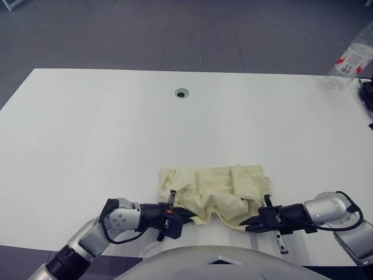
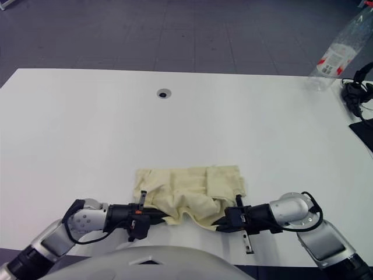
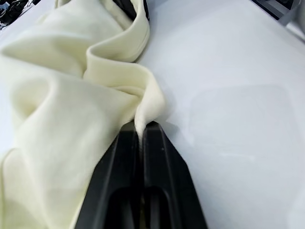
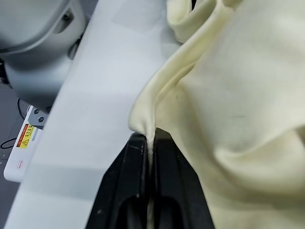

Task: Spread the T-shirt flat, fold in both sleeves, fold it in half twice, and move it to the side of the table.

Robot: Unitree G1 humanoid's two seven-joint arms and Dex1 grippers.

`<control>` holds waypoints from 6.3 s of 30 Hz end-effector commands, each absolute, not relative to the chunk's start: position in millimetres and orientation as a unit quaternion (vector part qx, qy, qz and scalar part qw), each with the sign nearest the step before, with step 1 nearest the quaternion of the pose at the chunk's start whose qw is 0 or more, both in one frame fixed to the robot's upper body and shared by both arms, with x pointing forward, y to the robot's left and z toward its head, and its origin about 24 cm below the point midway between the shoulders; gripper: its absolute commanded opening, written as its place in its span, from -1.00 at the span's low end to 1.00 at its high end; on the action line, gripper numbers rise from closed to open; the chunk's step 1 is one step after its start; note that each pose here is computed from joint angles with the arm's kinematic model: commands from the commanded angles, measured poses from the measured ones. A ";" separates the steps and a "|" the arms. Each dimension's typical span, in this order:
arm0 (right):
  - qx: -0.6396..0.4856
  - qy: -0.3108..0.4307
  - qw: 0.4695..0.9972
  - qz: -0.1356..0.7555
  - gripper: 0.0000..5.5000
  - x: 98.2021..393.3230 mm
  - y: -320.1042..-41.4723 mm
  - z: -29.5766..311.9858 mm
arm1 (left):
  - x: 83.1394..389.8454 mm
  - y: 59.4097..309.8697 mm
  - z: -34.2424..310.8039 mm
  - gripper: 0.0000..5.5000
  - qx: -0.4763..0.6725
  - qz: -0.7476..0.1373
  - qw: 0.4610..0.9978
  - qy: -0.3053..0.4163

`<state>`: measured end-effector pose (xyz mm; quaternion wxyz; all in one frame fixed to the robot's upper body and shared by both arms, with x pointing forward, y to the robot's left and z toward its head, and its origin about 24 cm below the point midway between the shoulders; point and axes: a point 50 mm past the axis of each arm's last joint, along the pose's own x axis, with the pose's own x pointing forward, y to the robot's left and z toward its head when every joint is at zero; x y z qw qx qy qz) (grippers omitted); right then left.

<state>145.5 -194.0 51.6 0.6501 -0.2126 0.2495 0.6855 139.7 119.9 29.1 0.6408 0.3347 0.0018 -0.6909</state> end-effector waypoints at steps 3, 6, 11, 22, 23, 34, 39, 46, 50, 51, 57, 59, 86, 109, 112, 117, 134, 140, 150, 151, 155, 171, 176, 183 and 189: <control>-0.309 0.311 0.720 0.538 -0.99 212.7 -206.8 7.9 | 201.0 163.0 -25.0 -1.00 0.455 -0.559 0.672 0.169; -0.350 0.319 0.740 0.478 -0.99 256.6 -222.9 -2.8 | 245.3 169.8 -30.8 -1.00 0.487 -0.508 0.683 0.194; -0.455 0.315 0.746 0.371 -0.99 313.1 -230.9 -1.1 | 307.1 158.9 -25.7 -1.00 0.543 -0.432 0.688 0.212; -0.470 0.049 0.860 0.194 -0.99 394.5 -188.0 103.6 | 407.0 127.8 120.2 -1.00 0.503 -0.178 0.845 -0.027; -0.466 0.029 0.862 0.198 -0.99 394.3 -190.4 110.0 | 409.1 131.3 129.8 -1.00 0.498 -0.171 0.849 -0.046; -0.552 0.055 0.669 0.494 -0.99 233.5 -258.3 138.3 | 248.2 190.7 107.1 -1.00 0.464 -0.618 0.632 -0.062; -0.502 0.183 0.591 0.605 -0.99 145.0 -246.3 84.5 | 136.4 216.1 47.4 -1.00 0.411 -0.718 0.549 0.121; -0.464 0.232 0.561 0.645 -0.99 93.4 -232.2 80.1 | 94.9 211.0 61.7 -1.00 0.385 -0.742 0.529 0.148; -0.456 0.240 0.568 0.642 -0.99 83.8 -225.5 84.9 | 85.9 206.0 64.0 -1.00 0.384 -0.741 0.528 0.160; -0.456 0.241 0.569 0.641 -0.99 83.3 -224.4 85.4 | 85.2 204.9 63.3 -1.00 0.385 -0.738 0.529 0.163; -0.468 0.246 0.574 0.626 -0.99 85.3 -226.1 88.3 | 86.9 198.7 66.0 -1.00 0.395 -0.723 0.544 0.160; -0.471 0.239 0.577 0.623 -0.99 87.0 -225.3 89.2 | 90.1 198.1 66.7 -1.00 0.400 -0.715 0.551 0.156; -0.368 0.124 0.752 0.532 0.34 153.4 -231.7 135.5 | 113.0 187.3 114.4 0.39 0.215 -0.698 0.682 0.043; -0.466 0.184 0.680 0.535 0.96 175.4 -223.0 63.5 | 291.0 102.9 75.4 0.96 0.335 -0.399 0.853 -0.024; -0.467 0.180 0.678 0.538 0.96 174.2 -222.4 65.5 | 294.8 95.1 57.7 0.96 0.353 -0.408 0.842 -0.001; -0.465 0.179 0.684 0.533 0.96 170.7 -225.9 72.5 | 303.2 112.0 24.4 0.96 0.421 -0.388 0.818 0.056; -0.459 0.274 0.695 0.481 0.96 145.1 -274.1 61.0 | 315.2 136.7 13.4 0.96 0.448 -0.357 0.817 0.071; -0.428 0.268 0.735 0.453 0.96 141.0 -285.0 68.3 | 314.4 138.7 12.4 0.96 0.452 -0.359 0.814 0.070; -0.346 0.265 0.763 0.477 0.96 127.5 -281.5 72.9 | 315.4 139.7 13.0 0.96 0.453 -0.355 0.815 0.068; -0.342 0.268 0.764 0.477 0.96 126.6 -281.7 72.5 | 315.5 139.6 13.1 0.96 0.454 -0.355 0.814 0.068; -0.342 0.275 0.762 0.476 0.96 125.8 -283.5 70.4 | 315.6 139.8 13.2 0.96 0.454 -0.355 0.814 0.067; -0.352 0.260 0.791 0.428 0.96 142.2 -295.2 76.0 | 316.0 128.8 24.1 0.96 0.430 -0.358 0.829 0.023; -0.346 0.209 0.817 0.412 0.96 156.6 -287.2 89.4 | 314.2 114.5 41.1 0.96 0.380 -0.363 0.849 -0.041; -0.363 0.175 0.833 0.380 0.96 171.3 -289.3 101.6 | 317.1 109.6 57.1 0.96 0.347 -0.342 0.869 -0.091; -0.359 0.143 0.844 0.373 0.96 179.6 -285.0 110.8 | 318.7 109.1 66.2 0.96 0.334 -0.322 0.879 -0.112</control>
